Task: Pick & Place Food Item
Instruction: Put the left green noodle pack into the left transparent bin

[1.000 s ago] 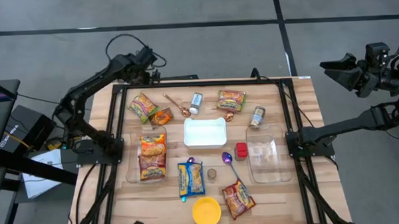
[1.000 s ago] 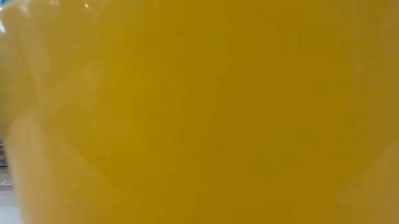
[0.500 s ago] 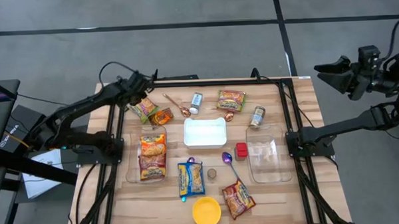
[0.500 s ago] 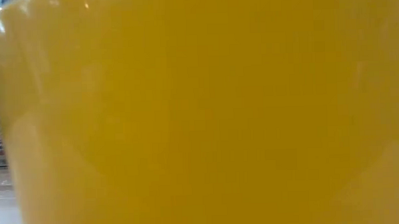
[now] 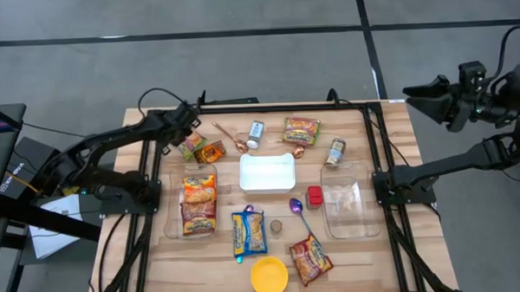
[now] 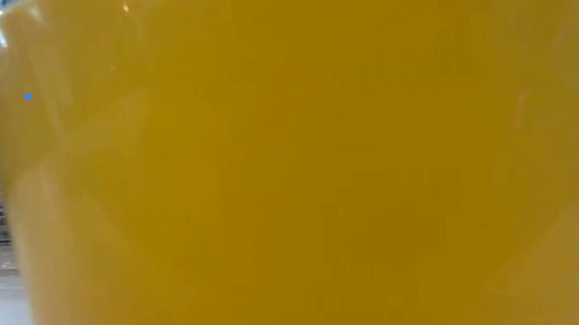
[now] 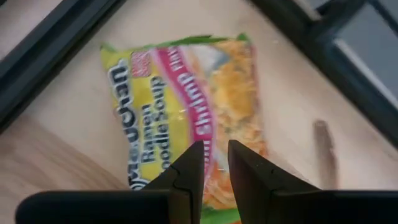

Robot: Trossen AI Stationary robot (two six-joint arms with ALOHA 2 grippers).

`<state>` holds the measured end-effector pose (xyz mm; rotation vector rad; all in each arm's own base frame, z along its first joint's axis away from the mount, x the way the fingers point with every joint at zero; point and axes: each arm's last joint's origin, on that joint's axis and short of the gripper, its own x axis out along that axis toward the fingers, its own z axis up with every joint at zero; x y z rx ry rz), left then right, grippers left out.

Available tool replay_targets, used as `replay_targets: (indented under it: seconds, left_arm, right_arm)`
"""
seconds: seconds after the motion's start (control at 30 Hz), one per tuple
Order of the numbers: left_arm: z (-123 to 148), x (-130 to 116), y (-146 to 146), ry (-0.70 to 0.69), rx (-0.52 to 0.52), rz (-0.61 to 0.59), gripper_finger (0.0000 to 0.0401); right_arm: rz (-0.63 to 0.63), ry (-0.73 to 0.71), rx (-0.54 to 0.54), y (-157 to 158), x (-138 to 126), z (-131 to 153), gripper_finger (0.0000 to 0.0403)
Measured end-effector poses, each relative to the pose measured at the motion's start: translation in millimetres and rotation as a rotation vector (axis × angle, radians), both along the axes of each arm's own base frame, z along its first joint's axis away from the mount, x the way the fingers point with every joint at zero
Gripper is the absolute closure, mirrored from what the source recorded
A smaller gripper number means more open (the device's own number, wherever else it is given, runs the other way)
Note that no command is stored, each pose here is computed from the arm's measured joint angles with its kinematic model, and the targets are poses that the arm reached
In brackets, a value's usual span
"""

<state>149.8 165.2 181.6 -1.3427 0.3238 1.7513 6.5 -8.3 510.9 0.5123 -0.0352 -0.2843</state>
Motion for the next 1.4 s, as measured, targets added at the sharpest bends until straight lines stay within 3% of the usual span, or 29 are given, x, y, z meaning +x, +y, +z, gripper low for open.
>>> replay_targets:
  seconds: [0.33,0.77,1.1,1.4]
  left_arm:
    - [-21,6,6,0.036,-0.057,0.064,0.0335]
    - [-25,5,14,0.023,-0.042,0.093,0.0335]
    - [-31,6,15,0.054,-0.062,0.093,0.0396]
    - [-23,12,3,0.018,-0.054,0.034,0.0401]
  right_arm:
    - [0.002,-0.005,0.003,0,0,0,0.0138]
    - [0.002,-0.005,0.003,0,0,0,0.0138]
    - [0.003,-0.003,0.003,0,0,0,0.0138]
    - [0.006,-0.003,0.003,0,0,0,0.0138]
